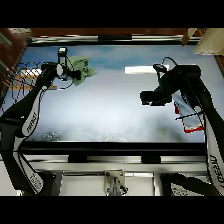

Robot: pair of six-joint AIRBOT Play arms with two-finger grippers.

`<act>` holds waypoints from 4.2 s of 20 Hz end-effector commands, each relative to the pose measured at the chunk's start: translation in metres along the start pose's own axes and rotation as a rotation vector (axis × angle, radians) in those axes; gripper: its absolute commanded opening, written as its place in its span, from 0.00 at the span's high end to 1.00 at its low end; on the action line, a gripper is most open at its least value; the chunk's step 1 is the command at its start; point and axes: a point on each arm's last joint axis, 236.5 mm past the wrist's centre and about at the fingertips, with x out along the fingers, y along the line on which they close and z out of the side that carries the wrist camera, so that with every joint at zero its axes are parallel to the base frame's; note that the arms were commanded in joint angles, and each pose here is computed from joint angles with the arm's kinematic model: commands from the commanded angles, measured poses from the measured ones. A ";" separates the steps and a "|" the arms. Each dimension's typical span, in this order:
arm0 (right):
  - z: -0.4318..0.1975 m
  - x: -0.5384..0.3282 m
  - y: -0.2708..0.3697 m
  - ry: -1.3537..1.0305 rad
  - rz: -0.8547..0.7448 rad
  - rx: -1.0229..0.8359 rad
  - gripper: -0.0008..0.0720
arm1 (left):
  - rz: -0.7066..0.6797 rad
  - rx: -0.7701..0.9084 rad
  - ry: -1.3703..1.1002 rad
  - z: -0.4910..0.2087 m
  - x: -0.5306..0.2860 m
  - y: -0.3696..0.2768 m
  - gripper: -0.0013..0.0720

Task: Fold the shirts.

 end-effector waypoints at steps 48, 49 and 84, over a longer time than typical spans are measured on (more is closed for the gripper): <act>-0.121 -0.064 -0.057 0.124 0.043 -0.018 0.16 | -0.144 0.069 0.397 -0.213 -0.283 -0.073 0.01; -0.128 -0.050 -0.057 0.148 0.110 0.043 0.16 | -0.147 0.028 0.419 -0.232 -0.274 -0.065 0.01; -0.163 0.085 -0.053 0.359 0.085 0.036 0.13 | -0.334 -0.178 0.172 -0.204 -0.207 -0.109 0.94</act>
